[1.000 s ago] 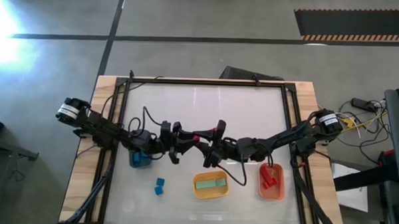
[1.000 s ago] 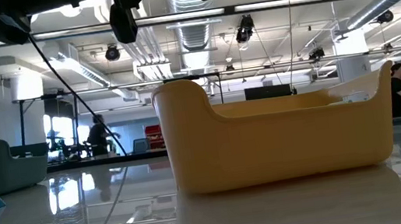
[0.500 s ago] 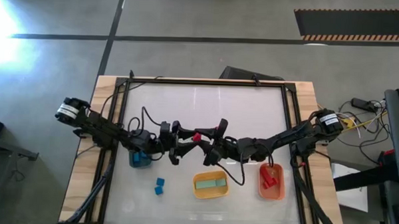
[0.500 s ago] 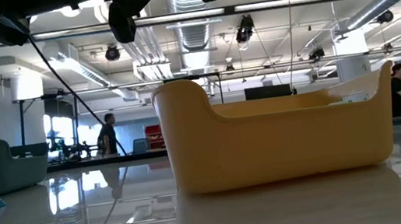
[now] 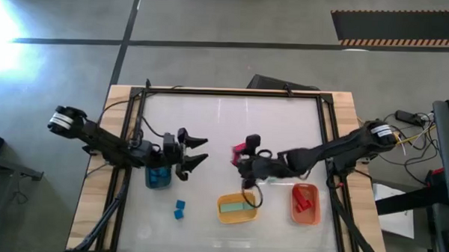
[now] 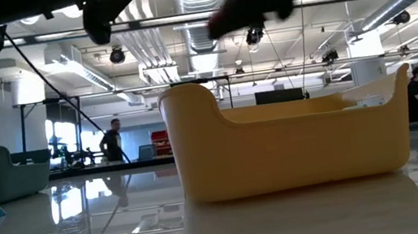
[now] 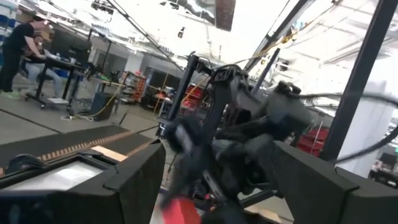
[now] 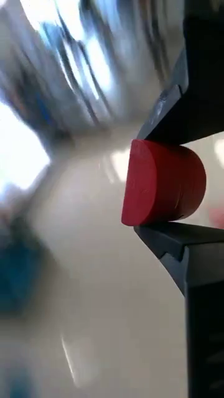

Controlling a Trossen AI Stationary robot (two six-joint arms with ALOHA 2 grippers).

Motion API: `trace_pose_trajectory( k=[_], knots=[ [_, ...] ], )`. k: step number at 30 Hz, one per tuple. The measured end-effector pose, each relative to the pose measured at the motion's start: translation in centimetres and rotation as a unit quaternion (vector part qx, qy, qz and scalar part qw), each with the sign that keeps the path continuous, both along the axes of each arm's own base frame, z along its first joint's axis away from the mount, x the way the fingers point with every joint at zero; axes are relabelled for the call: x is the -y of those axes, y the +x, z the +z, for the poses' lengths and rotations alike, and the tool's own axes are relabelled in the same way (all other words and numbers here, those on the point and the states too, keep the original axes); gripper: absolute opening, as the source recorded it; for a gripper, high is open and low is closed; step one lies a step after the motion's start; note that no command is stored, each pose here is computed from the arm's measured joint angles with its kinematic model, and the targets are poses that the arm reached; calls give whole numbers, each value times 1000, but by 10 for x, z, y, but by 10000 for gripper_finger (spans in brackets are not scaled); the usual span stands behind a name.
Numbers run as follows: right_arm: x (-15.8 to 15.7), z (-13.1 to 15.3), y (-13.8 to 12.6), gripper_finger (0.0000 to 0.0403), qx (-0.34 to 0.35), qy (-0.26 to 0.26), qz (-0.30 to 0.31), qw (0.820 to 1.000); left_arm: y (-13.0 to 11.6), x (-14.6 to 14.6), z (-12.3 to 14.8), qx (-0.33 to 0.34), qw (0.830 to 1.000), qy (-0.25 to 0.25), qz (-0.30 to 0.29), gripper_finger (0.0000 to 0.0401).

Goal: Sort & place blocks by color
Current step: Put the red block into the orange bin

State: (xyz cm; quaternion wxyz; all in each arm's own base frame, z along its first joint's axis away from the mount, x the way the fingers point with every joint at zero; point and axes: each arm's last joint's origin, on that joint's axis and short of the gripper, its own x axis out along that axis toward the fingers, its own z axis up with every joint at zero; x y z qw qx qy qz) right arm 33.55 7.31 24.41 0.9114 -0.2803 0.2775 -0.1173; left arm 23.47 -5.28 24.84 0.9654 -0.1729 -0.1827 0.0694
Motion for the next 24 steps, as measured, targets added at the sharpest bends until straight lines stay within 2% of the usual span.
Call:
trace_pose_trajectory(
  k=[1, 2, 5, 6, 9, 12, 16, 18, 21, 24],
  knots=[
    [3, 1, -6, 159, -52, 61, 27, 996, -3, -1, -1, 2, 1000, -1, 0, 274],
    [6, 2, -11, 159, -106, 134, 53, 984, -7, -2, -2, 2, 1000, -3, 3, 274],
    [11, 5, -24, 159, -232, 328, 60, 914, -13, -4, -4, 1, 1000, -8, 8, 274],
    [12, 5, -30, 159, -271, 369, 46, 888, -14, -5, -5, 0, 1000, -8, 9, 274],
    [12, 11, -47, 159, -353, 438, 3, 827, -16, -5, -6, -1, 1000, -8, 9, 274],
    [9, 10, -64, 159, -420, 474, -76, 770, -17, -5, -7, -2, 1000, -8, 9, 274],
    [1, -3, -84, 159, -486, 468, -163, 720, -18, -6, -8, -2, 1000, -8, 9, 274],
    [-5, -11, -93, 159, -514, 468, -182, 696, -18, -6, -7, -1, 1000, -8, 9, 274],
    [-11, -24, -103, 160, -533, 460, -213, 678, -18, -6, -8, -2, 1000, -8, 9, 274],
    [-14, -33, -111, 187, -543, 452, -242, 665, -18, -6, -8, -2, 1000, -8, 9, 274]
  ],
)
